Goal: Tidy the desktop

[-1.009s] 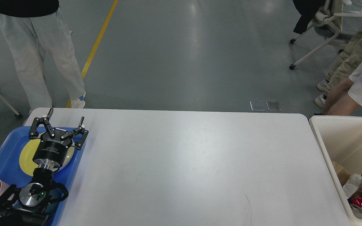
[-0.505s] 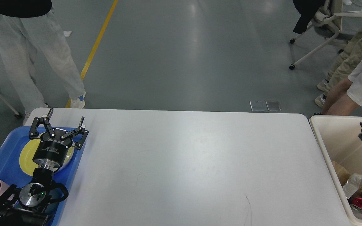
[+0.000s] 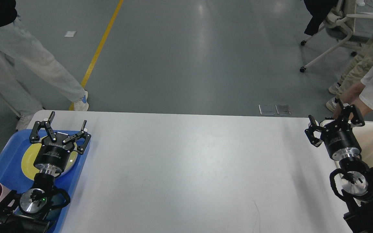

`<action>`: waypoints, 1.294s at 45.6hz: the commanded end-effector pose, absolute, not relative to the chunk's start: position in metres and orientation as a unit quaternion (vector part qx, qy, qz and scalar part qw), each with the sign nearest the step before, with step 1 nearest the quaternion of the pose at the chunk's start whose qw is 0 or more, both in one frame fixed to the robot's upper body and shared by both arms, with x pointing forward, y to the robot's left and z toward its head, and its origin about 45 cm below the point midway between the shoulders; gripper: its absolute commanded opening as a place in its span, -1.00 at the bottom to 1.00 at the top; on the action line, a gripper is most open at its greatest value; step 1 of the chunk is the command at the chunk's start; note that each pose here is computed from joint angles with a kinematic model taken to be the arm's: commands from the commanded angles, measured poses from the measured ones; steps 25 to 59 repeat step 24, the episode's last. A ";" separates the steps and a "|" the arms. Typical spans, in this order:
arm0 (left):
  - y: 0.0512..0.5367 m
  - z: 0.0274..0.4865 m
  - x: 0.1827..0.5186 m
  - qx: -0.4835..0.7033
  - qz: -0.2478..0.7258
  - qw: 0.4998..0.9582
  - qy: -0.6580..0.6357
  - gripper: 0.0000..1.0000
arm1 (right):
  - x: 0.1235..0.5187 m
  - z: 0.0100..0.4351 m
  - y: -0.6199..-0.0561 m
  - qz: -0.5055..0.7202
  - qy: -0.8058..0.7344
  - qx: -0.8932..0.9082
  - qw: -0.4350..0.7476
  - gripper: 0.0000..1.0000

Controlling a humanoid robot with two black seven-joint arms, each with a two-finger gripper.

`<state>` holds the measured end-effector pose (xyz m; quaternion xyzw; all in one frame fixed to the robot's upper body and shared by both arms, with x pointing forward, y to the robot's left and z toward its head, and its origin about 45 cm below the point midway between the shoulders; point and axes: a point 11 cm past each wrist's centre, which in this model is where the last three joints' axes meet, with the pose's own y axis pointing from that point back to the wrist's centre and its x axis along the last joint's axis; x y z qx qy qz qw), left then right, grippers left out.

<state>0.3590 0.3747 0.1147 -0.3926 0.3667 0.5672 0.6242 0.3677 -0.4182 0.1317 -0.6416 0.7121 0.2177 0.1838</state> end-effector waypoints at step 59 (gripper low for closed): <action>0.375 0.115 0.359 -0.393 0.567 0.624 0.367 0.93 | 0.347 0.112 -0.426 0.224 0.710 -0.632 0.215 1.00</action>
